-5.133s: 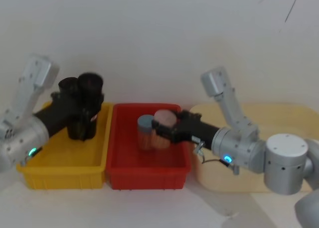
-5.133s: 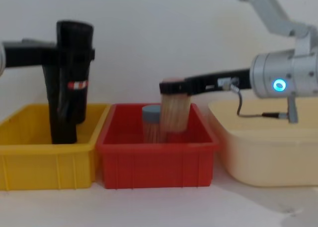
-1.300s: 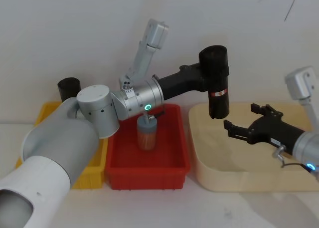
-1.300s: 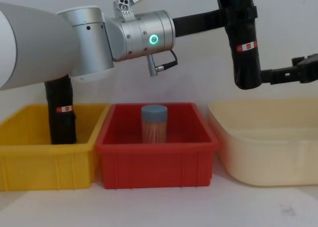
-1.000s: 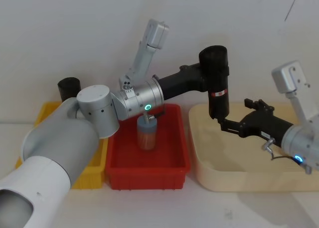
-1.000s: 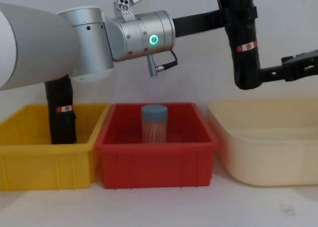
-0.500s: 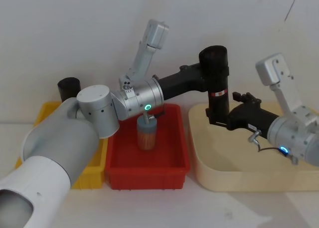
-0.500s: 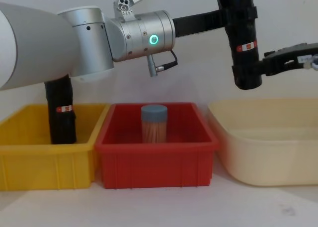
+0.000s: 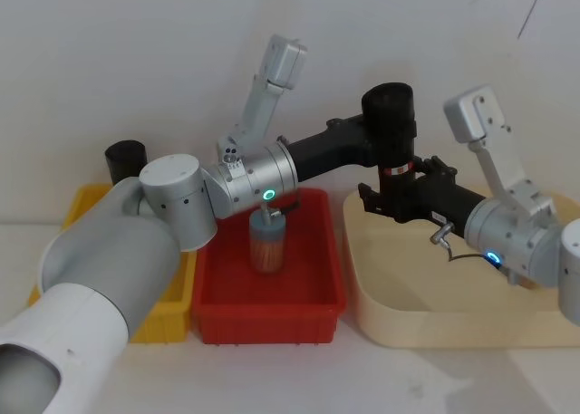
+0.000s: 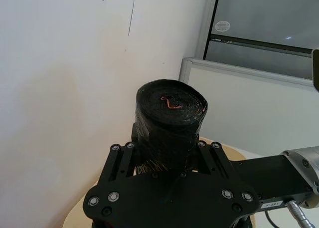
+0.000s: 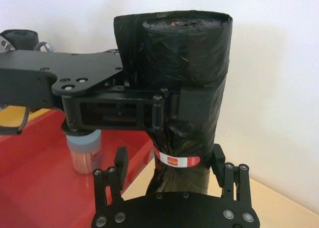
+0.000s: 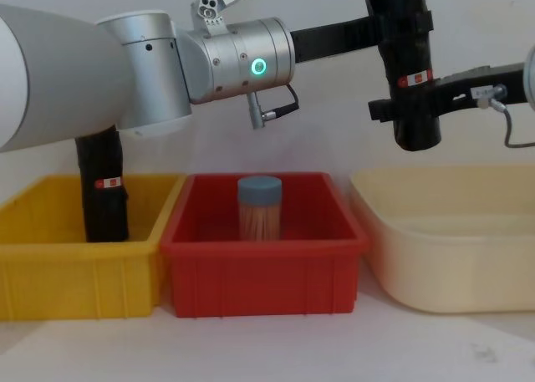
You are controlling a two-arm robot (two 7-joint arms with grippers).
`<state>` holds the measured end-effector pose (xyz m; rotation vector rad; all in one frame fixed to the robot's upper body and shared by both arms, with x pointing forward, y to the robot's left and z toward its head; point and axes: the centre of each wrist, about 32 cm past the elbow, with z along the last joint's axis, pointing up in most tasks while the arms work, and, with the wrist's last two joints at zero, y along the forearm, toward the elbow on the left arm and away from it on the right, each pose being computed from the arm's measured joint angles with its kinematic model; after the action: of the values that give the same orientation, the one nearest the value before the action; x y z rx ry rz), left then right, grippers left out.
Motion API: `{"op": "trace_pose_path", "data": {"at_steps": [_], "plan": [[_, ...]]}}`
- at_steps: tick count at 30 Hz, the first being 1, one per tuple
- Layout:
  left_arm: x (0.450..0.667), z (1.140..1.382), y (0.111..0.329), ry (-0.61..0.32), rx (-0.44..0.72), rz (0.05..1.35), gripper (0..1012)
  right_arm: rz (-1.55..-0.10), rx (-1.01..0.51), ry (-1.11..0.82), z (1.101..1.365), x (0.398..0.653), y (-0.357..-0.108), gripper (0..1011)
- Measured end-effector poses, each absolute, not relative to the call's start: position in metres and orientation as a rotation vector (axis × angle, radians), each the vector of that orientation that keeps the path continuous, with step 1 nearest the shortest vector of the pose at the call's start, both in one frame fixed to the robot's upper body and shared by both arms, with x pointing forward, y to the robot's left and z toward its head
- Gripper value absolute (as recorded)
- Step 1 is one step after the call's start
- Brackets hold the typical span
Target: Pick up the garbage bag with the one hand and transfer it to the other hand.
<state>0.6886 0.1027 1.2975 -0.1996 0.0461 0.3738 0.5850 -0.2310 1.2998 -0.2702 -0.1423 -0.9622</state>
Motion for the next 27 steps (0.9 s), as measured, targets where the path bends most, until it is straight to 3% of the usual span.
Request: {"op": "trace_pose_path", "data": {"at_steps": [6, 20, 27], "plan": [[0.6886, 1.2975, 0.1027, 0.046, -0.2, 0.374, 486, -0.966, -0.264, -0.145, 1.3005, 0.5886, -0.2272, 945], [0.6886, 1.2975, 0.1027, 0.046, -0.2, 0.374, 486, -0.969, -0.257, -0.146, 1.3007, 0.5921, -0.2229, 568], [0.6886, 1.2975, 0.1027, 0.046, -0.2, 0.374, 486, -0.97, -0.256, -0.146, 1.3007, 0.5928, -0.2218, 546]]}}
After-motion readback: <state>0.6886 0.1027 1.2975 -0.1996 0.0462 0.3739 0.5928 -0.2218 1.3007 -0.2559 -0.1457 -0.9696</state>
